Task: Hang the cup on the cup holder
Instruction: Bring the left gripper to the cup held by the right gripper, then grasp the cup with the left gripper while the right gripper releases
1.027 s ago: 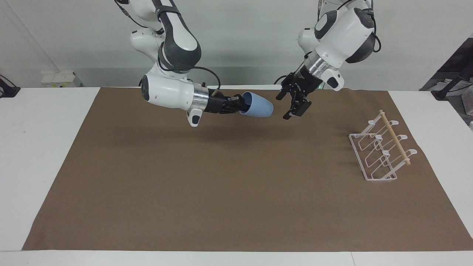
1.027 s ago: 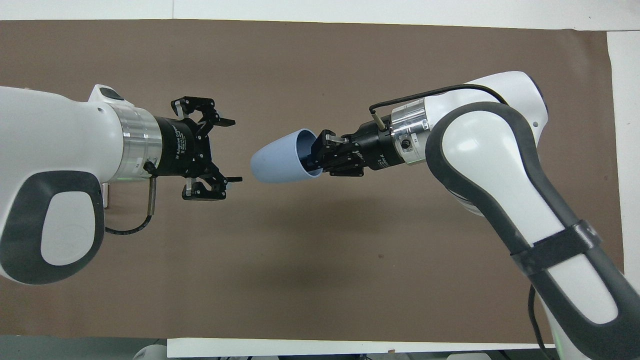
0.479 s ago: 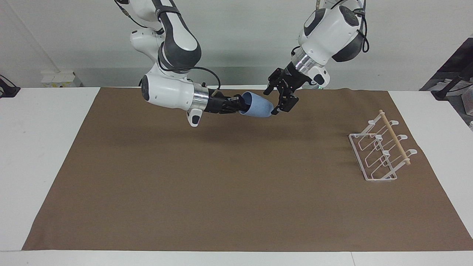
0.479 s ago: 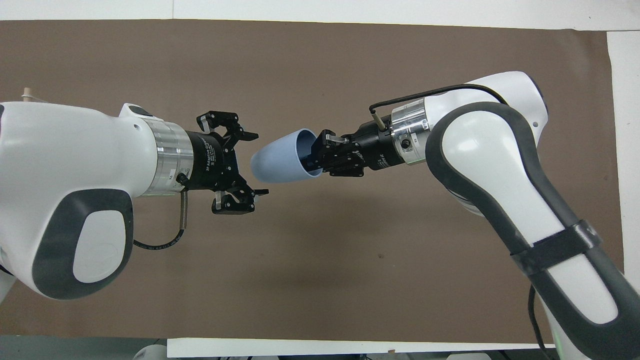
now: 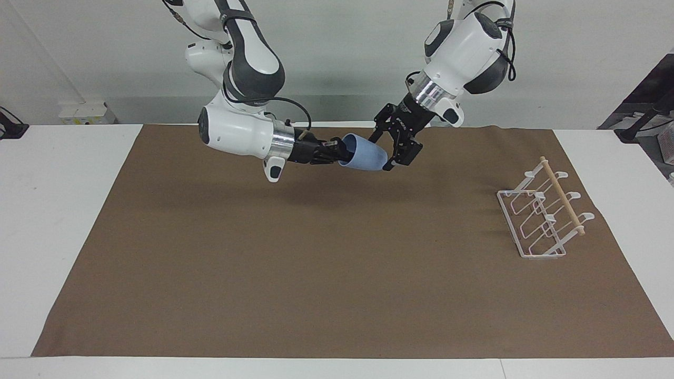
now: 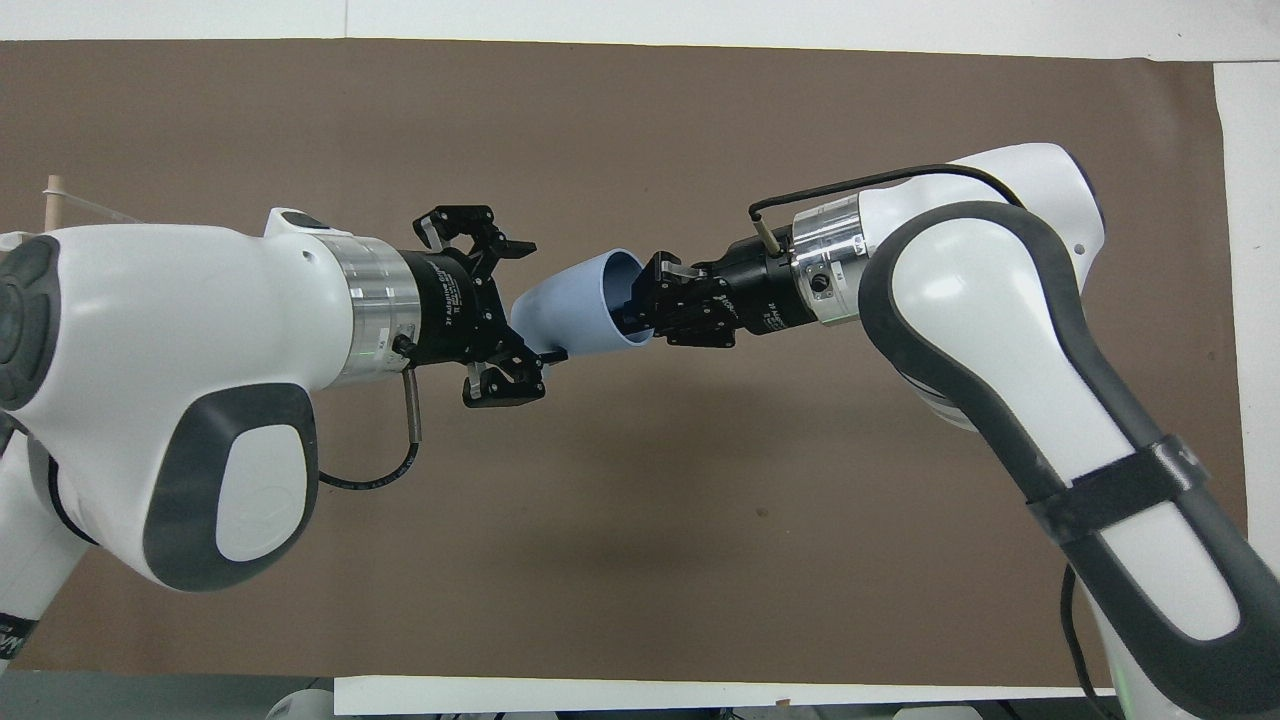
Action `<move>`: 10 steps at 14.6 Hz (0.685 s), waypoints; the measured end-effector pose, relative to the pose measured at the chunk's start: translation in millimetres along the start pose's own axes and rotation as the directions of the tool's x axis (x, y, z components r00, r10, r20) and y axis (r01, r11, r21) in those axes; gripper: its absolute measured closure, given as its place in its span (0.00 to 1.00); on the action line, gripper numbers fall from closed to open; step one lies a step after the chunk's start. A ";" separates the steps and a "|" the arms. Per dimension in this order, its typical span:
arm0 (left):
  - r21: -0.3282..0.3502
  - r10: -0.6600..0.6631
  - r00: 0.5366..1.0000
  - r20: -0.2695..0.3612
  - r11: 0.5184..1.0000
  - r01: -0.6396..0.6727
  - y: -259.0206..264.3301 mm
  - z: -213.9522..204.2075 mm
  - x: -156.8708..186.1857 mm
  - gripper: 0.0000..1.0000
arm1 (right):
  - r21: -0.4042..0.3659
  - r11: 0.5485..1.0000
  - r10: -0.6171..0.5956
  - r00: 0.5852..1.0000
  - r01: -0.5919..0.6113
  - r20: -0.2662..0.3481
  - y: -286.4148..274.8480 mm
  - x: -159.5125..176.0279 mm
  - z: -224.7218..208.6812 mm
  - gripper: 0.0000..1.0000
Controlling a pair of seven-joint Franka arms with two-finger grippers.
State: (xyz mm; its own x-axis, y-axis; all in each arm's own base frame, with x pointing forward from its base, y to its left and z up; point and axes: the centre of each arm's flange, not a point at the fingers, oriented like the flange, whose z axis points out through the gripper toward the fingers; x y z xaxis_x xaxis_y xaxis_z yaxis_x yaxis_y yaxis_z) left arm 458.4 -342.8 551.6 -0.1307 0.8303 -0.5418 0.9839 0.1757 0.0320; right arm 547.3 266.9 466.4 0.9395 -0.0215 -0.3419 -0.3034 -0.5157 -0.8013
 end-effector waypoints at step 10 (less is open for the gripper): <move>0.024 0.015 1.000 -0.009 1.000 -0.014 -11.8 24.7 -9.2 0.22 | -0.003 1.000 0.005 1.000 -0.005 0.014 -2.2 -4.7 5.3 0.96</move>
State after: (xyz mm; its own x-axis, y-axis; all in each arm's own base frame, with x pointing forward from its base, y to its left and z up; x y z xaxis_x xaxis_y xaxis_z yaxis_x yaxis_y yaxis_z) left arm 451.0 -365.5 535.4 -0.1174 0.8374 -0.5338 0.9884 0.1509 0.0194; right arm 542.8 272.7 467.1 0.9355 -0.0123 -0.3531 -0.3080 -0.5180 -0.7980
